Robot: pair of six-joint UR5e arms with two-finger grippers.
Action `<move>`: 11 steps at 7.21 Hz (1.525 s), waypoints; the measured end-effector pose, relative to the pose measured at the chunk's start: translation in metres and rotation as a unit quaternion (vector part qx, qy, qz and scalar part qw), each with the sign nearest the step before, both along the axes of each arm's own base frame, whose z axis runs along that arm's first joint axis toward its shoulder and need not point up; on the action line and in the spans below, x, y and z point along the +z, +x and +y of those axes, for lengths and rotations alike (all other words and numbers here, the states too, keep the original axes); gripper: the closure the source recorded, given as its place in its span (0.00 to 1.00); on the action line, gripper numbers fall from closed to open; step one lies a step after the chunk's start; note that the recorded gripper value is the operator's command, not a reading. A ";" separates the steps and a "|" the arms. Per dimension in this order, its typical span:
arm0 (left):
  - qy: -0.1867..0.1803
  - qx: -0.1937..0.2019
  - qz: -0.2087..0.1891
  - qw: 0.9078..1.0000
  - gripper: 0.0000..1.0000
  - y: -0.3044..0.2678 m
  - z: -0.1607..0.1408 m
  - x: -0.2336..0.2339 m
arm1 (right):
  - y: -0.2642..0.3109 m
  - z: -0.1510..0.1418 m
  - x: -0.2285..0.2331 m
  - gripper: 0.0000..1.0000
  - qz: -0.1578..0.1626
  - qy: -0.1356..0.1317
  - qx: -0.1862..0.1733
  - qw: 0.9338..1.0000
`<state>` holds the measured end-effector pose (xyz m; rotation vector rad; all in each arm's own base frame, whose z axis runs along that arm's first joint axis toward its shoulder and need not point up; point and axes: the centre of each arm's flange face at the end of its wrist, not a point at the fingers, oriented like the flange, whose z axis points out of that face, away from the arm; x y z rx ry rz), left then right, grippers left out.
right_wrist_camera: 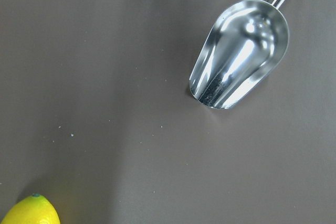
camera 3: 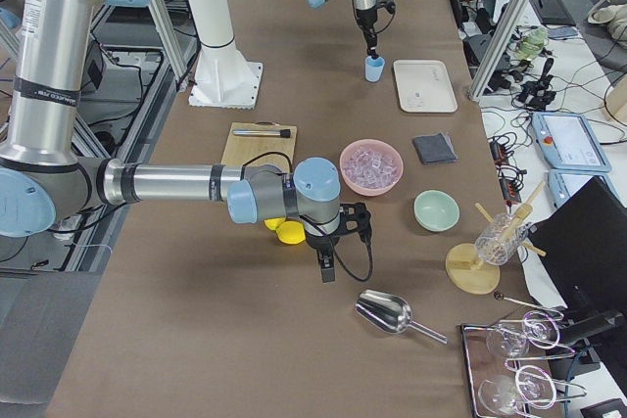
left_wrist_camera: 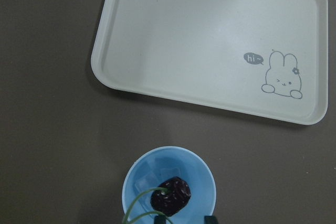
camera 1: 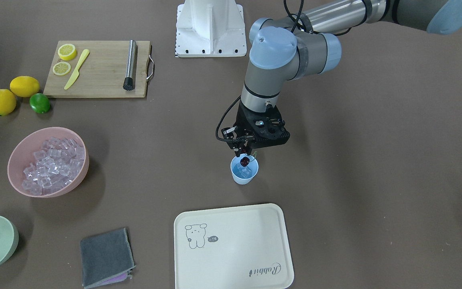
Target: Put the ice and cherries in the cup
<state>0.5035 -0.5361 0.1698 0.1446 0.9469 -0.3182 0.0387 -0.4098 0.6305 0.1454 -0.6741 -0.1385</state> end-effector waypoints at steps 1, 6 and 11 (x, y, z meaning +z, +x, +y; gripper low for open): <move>0.001 0.001 -0.002 1.000 0.03 0.000 -0.001 0.001 | 0.000 0.000 0.000 0.01 0.000 -0.001 0.000 1.000; 0.011 0.011 -0.030 0.999 0.03 -0.143 -0.024 0.109 | 0.000 0.002 0.002 0.01 -0.002 0.000 -0.001 1.000; 0.042 0.055 -0.043 0.997 0.02 -0.385 0.022 0.335 | -0.001 0.001 -0.001 0.01 -0.005 0.003 -0.001 1.000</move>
